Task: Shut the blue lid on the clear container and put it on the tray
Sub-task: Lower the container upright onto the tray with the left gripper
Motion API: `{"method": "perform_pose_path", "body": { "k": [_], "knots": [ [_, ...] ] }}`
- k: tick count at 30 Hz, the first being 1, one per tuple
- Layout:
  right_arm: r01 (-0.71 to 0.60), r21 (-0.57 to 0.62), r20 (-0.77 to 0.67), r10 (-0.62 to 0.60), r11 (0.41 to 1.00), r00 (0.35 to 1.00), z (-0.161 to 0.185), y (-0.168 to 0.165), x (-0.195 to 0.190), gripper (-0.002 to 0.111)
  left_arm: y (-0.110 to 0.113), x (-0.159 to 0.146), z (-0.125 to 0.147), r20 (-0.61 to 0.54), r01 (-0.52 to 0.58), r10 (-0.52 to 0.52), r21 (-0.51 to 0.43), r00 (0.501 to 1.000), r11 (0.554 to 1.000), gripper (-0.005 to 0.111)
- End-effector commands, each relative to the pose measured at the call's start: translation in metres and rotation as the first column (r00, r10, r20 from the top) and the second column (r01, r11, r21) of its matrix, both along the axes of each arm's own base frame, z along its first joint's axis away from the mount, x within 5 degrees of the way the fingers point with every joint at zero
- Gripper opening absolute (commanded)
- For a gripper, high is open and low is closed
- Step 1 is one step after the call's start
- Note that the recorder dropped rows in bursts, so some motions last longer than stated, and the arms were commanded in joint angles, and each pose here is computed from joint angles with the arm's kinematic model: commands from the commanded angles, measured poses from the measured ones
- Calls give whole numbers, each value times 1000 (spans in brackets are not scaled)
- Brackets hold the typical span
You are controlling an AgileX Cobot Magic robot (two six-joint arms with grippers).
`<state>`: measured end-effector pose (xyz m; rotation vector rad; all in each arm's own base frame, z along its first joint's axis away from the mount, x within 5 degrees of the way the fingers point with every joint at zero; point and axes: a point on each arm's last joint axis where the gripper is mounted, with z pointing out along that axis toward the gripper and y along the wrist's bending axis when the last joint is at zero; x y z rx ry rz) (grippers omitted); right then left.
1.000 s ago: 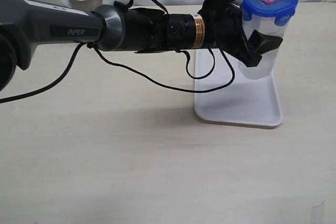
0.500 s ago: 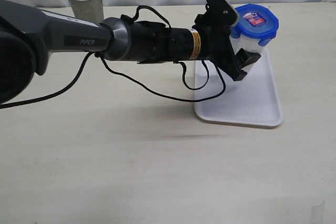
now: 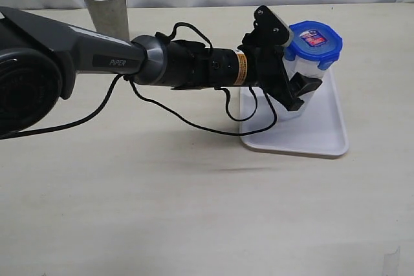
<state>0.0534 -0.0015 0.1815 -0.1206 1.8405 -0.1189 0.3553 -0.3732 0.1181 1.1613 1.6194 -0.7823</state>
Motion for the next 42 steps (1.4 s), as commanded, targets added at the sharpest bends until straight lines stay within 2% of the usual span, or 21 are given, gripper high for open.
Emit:
{"method": "perform_pose_path", "body": {
  "k": [1, 3, 5, 8, 9, 11, 14, 26, 30, 38, 42],
  "knots": [
    [2, -2, 17, -2, 1000, 1000, 1, 0, 0, 4, -1, 2, 8, -9, -17, 17, -34, 1000, 999, 1],
    [2, -2, 17, -2, 1000, 1000, 1, 0, 0, 4, -1, 3, 7, -10, -29, 28, -22, 1000, 999, 9],
    [2, -2, 17, -2, 1000, 1000, 1, 0, 0, 4, 0, 3, 6, -11, -37, 36, -12, 999, 999, 21],
    [2, -2, 17, -2, 1000, 1000, 1, 0, 0, 4, 0, 4, 5, -12, -43, 43, -7, 999, 999, 48],
    [2, -2, 17, -2, 1000, 1000, 1, 0, 0, 4, 0, 4, 5, -12, -43, 43, -7, 999, 999, 60],
    [2, -2, 17, -2, 1000, 1000, 1, 0, 0, 4, 0, 4, 5, -12, -43, 43, -7, 999, 999, 74],
    [2, -2, 17, -2, 1000, 1000, 1, 0, 0, 4, 0, 4, 5, -12, -43, 43, -7, 999, 999, 86],
    [2, -2, 17, -2, 1000, 1000, 1, 0, 0, 4, 0, 4, 6, -6, -38, 38, -3, 999, 999, 87],
    [2, -2, 17, -2, 1000, 1000, 1, 0, 0, 4, 3, 7, 3, -6, -76, 76, 43, 997, 996, 87],
    [2, -2, 17, -2, 1000, 1000, 1, 0, 0, 4, 4, 5, 1, -21, -63, 65, 71, 998, 995, 87],
    [2, -2, 17, -2, 1000, 1000, 1, 0, 0, 4, 8, 7, 5, 24, -83, 80, 143, 996, 986, 87]
  ]
}}
